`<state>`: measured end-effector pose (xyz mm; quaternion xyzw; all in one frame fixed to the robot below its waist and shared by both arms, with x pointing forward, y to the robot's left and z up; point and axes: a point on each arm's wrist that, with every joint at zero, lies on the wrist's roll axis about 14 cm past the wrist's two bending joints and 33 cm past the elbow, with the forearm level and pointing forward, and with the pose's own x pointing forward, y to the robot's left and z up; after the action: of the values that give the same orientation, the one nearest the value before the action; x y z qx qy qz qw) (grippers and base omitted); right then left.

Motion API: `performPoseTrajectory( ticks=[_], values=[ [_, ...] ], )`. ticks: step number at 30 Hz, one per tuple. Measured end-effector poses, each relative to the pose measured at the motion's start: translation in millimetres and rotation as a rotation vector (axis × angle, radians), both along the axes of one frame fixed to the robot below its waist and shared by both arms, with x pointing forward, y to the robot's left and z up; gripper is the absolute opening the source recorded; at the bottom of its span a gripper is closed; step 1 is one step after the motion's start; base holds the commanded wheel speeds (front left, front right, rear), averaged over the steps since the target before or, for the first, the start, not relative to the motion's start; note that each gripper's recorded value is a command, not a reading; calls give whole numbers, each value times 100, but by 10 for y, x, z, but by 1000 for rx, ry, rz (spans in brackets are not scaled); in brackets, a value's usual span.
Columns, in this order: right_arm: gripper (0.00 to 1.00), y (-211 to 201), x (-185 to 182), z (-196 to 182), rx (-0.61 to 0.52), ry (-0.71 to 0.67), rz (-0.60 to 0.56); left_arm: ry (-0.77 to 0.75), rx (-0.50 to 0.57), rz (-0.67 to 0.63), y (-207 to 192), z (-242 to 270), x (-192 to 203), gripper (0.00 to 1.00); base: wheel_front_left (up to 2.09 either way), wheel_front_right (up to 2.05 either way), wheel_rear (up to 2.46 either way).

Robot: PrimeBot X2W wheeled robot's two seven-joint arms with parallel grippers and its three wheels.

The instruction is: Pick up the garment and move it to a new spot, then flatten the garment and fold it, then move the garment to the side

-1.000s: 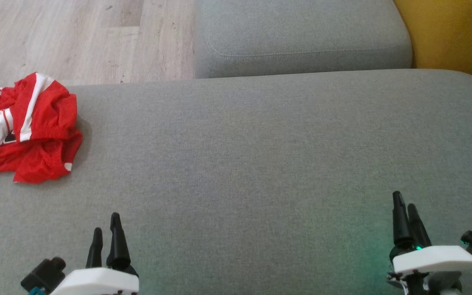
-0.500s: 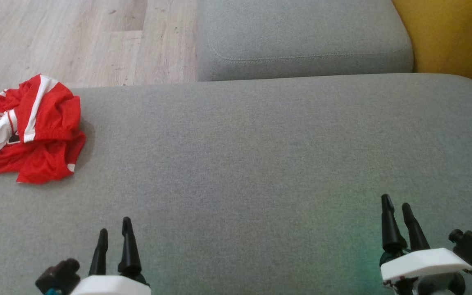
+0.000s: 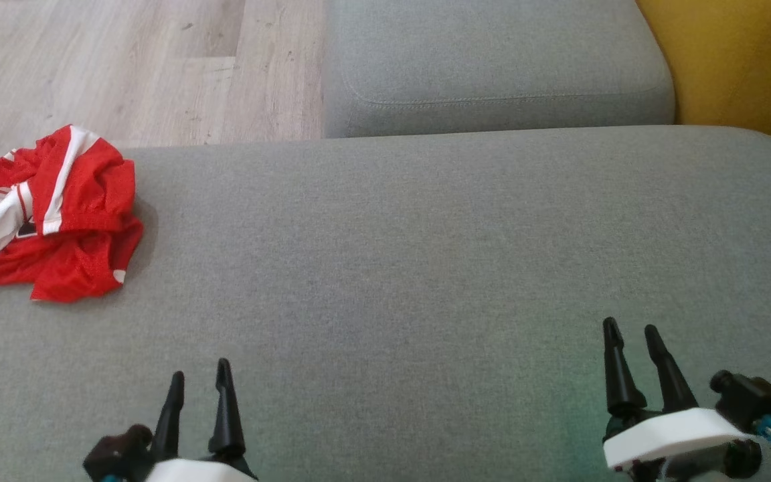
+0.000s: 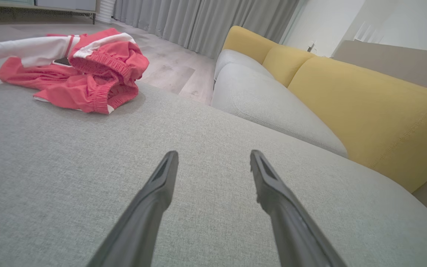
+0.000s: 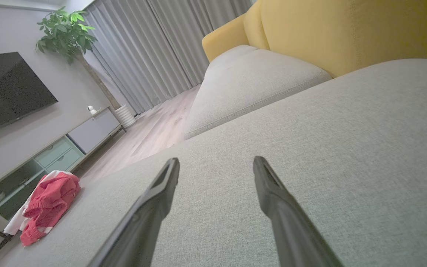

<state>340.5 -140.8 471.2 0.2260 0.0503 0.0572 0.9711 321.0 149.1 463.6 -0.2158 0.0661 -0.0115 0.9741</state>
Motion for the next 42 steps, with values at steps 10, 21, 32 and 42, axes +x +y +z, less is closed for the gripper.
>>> performPoseTrajectory(
  ticks=[10,21,32,42],
  values=[
    [100,89,-71,4,-118,-31,43,-15,97,-20,-27,-27,-92,100,0,0,0],
    [100,149,-102,43,-217,-75,74,-54,198,-30,-27,13,-127,100,0,0,0],
    [100,243,-124,81,-332,-125,118,-87,313,-46,-37,23,-202,100,0,0,0],
    [100,270,-140,61,-387,-140,136,-105,368,-62,-62,21,-239,100,0,0,0]
  ],
)
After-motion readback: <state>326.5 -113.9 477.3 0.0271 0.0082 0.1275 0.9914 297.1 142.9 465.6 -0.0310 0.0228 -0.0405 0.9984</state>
